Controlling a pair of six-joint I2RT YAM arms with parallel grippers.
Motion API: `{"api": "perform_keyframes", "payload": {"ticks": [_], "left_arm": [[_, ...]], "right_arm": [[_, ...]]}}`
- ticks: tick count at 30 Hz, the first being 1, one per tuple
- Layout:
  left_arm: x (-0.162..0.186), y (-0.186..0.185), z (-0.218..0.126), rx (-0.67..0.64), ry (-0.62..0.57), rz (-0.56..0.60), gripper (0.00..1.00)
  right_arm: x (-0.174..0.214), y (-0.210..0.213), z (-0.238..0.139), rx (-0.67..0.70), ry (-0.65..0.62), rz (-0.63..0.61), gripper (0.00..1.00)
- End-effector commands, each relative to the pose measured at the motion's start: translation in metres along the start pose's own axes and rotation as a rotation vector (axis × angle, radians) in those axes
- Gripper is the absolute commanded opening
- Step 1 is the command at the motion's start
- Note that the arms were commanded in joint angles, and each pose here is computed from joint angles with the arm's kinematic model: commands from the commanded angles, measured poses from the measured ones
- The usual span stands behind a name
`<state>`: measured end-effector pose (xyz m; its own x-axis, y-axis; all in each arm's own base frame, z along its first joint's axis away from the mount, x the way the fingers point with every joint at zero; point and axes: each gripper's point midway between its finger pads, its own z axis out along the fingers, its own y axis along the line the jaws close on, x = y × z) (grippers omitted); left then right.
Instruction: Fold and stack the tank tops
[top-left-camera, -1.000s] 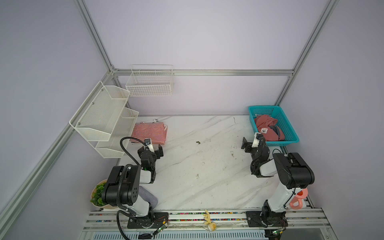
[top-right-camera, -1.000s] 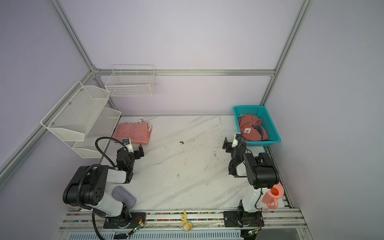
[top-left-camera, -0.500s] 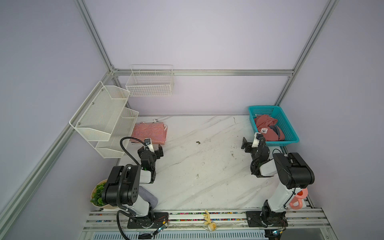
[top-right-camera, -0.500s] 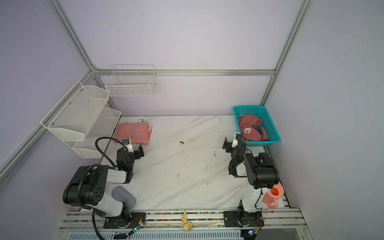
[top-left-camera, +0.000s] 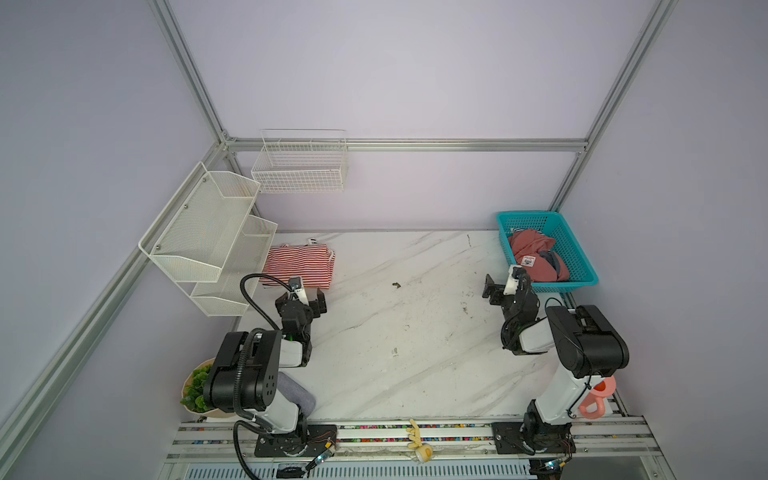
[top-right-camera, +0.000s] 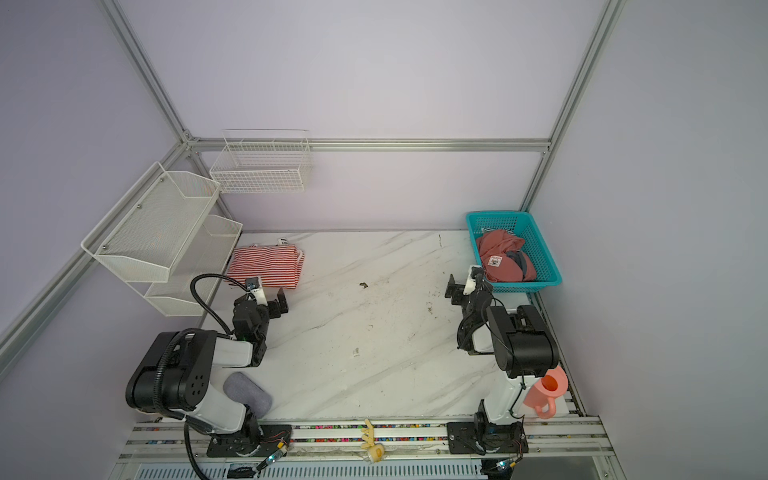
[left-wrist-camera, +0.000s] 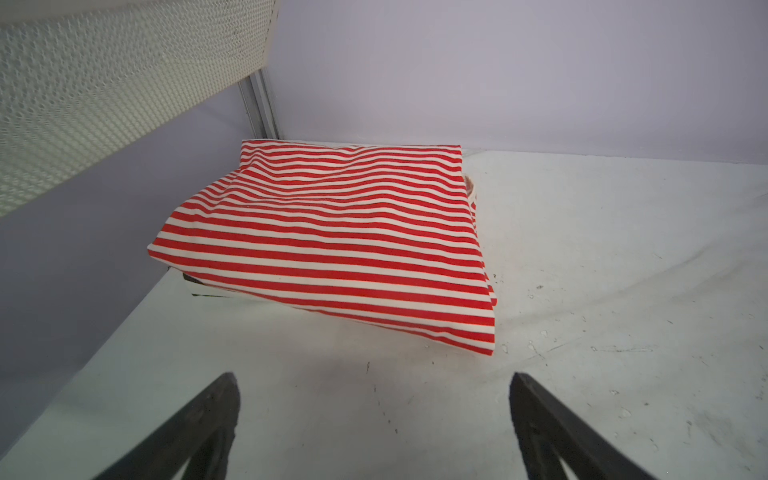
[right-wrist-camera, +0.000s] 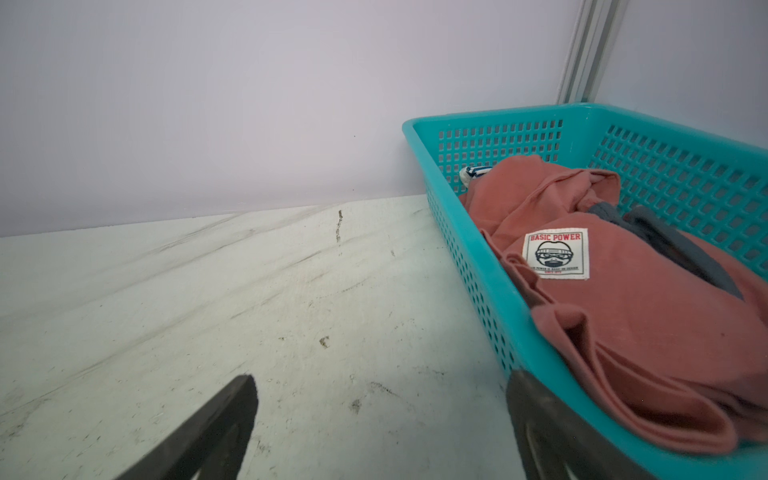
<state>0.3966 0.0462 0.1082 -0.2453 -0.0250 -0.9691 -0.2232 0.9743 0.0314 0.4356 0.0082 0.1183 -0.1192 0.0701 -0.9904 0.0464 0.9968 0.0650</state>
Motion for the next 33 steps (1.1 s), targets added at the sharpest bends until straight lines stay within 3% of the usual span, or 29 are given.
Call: {"api": "perform_keyframes", "payload": {"ticks": [1,15,24,30,33], "left_arm": [[-0.006,0.004,-0.003,-0.010,-0.034,-0.007,1.00],[-0.008,0.003,-0.004,-0.003,-0.042,-0.003,1.00],[-0.032,0.002,-0.017,-0.004,-0.029,0.004,1.00],[-0.041,-0.039,-0.017,0.088,0.065,0.068,1.00],[-0.064,-0.057,-0.018,0.131,0.051,0.089,1.00]], "right_arm": [[-0.014,0.001,0.003,0.009,-0.046,-0.013,0.97],[-0.014,0.000,0.003,0.012,-0.047,-0.015,0.97],[-0.026,0.008,0.020,-0.013,0.060,-0.016,0.84],[-0.046,0.021,0.021,-0.071,0.112,0.044,0.83],[-0.071,0.024,0.021,-0.074,0.106,0.062,0.83]]}}
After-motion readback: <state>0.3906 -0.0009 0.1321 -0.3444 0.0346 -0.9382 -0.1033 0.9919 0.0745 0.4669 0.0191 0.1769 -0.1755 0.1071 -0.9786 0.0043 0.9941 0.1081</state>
